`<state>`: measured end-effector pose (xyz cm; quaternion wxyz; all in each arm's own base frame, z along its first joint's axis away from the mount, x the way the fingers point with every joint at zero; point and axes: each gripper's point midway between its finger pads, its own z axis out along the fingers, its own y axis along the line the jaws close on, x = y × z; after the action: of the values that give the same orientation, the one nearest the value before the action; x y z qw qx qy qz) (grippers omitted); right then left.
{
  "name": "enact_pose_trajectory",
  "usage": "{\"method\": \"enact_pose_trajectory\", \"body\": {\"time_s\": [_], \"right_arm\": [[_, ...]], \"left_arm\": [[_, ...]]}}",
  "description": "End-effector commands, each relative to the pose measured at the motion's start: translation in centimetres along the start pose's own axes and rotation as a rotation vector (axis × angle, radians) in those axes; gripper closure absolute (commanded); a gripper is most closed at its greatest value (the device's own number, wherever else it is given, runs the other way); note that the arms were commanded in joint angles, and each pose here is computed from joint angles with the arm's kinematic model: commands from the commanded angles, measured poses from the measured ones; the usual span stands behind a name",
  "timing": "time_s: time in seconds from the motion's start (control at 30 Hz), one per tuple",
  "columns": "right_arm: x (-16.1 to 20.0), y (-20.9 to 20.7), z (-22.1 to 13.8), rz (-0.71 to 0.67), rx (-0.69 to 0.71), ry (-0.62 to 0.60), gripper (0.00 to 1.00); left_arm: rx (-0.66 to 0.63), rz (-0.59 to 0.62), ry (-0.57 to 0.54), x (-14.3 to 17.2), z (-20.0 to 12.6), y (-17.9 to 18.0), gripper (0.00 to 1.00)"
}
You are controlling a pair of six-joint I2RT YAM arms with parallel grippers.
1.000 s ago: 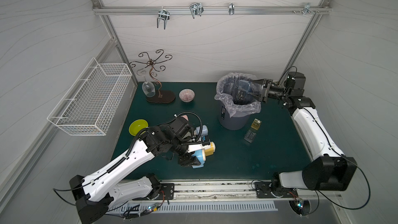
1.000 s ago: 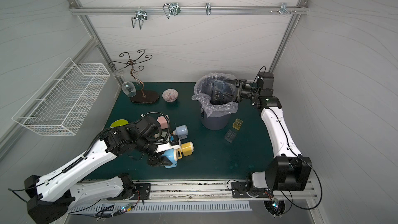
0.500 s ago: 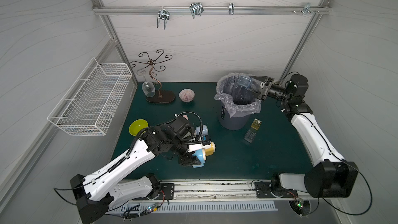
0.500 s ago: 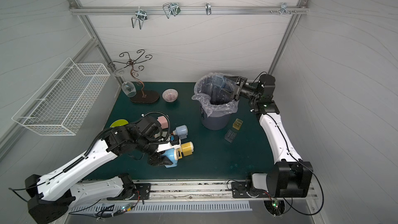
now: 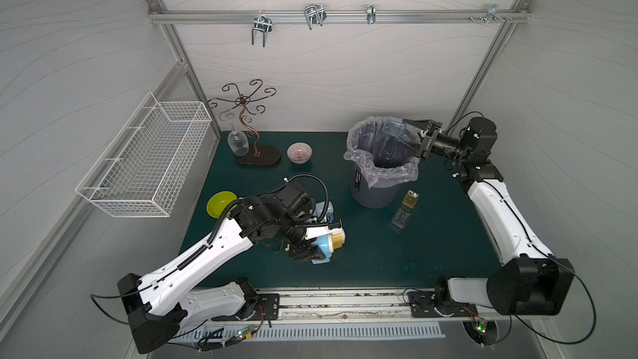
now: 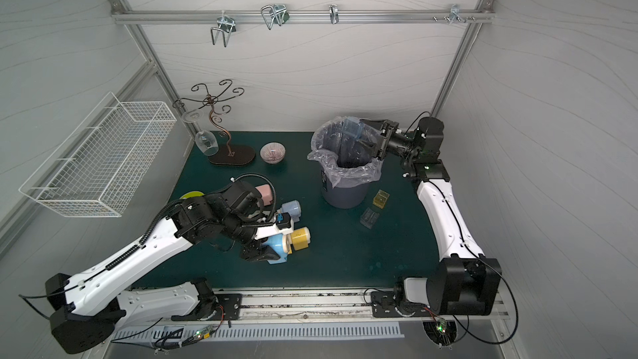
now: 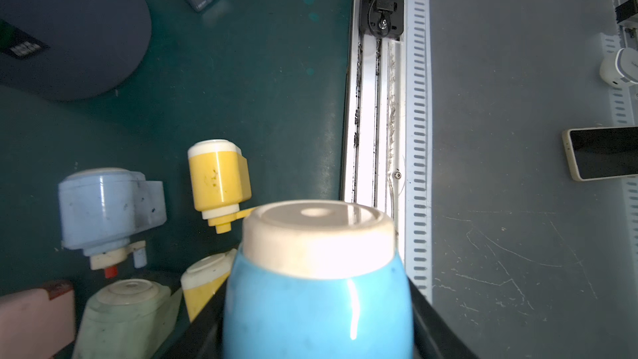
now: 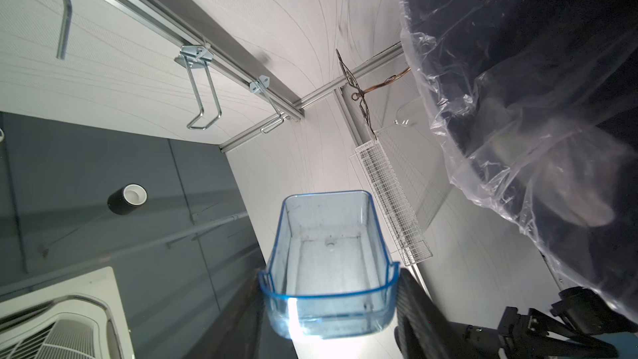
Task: Take out the pencil sharpener tray and clean the shavings
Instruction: Pour the shavings into the trash bin.
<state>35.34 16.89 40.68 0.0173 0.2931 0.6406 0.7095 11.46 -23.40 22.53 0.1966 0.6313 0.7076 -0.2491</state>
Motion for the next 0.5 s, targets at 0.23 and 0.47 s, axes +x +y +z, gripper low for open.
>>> {"method": "enact_pose_trajectory", "body": {"time_s": [0.23,0.47], "right_arm": [[1.2,-1.1,0.3,-0.075,0.082,0.072,1.0],[2.0,-1.2,-0.1,-0.314,0.214,0.06,1.0]], "left_arm": [[-0.02,0.089,0.006,-2.6,-2.4,2.2,1.0],[-0.129,0.092,-0.092,-4.2,-5.9,7.8,1.0]]}}
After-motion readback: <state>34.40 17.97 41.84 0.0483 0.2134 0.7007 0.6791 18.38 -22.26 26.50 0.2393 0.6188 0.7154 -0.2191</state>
